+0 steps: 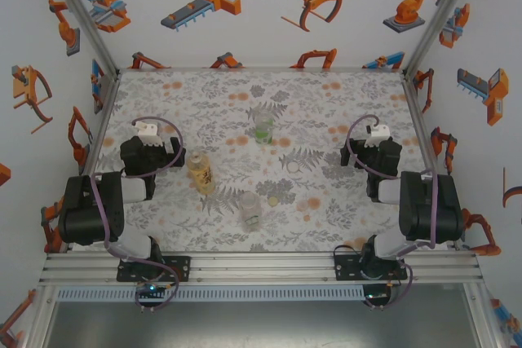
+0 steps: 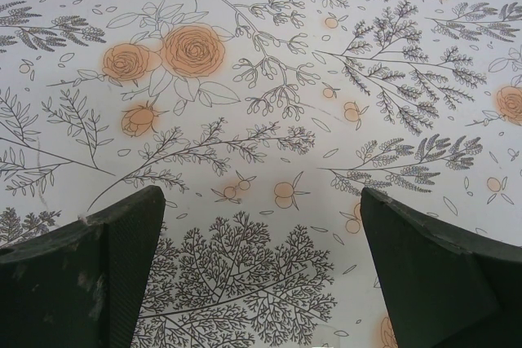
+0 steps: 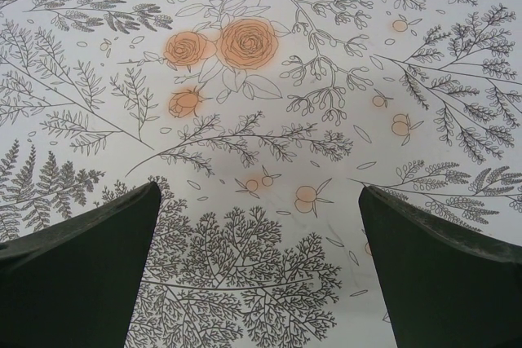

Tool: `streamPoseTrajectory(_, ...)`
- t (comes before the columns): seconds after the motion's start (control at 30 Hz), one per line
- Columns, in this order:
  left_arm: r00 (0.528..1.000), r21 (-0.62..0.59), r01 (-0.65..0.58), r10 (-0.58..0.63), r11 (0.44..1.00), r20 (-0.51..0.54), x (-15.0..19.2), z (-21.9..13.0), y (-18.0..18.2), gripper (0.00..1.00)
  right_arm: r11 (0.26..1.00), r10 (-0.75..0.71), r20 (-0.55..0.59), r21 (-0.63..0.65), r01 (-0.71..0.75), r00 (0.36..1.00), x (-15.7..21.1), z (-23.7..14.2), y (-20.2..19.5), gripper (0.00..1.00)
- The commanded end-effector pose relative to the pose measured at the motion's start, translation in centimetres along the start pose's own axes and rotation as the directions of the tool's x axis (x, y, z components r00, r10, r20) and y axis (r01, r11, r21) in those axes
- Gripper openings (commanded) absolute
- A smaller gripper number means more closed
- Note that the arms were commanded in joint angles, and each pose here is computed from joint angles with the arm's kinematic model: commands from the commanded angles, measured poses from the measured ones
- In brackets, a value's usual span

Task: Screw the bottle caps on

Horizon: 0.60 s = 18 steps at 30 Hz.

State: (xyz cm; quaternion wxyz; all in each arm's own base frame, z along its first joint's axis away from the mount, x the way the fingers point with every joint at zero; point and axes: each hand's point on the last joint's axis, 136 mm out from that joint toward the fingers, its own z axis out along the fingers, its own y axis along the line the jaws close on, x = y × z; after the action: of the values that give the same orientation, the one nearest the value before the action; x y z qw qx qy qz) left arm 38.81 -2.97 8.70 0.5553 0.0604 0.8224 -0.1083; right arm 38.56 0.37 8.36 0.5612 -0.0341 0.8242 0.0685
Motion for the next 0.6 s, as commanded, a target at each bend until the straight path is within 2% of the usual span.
streamPoseTrajectory(0.0,1.0,0.018,-0.012,0.012,1.0,0.028,-0.69,-0.13,-0.25,0.97,1.0,-0.003,0.032,0.009,0.003,0.999,-0.96,0.2,-0.22,0.99)
streamPoseTrajectory(0.57,0.999,0.012,-0.013,0.012,1.0,0.036,-0.84,-0.2,-0.19,0.97,1.0,-0.007,0.042,0.015,0.007,0.999,-1.2,-0.12,-0.21,0.99)
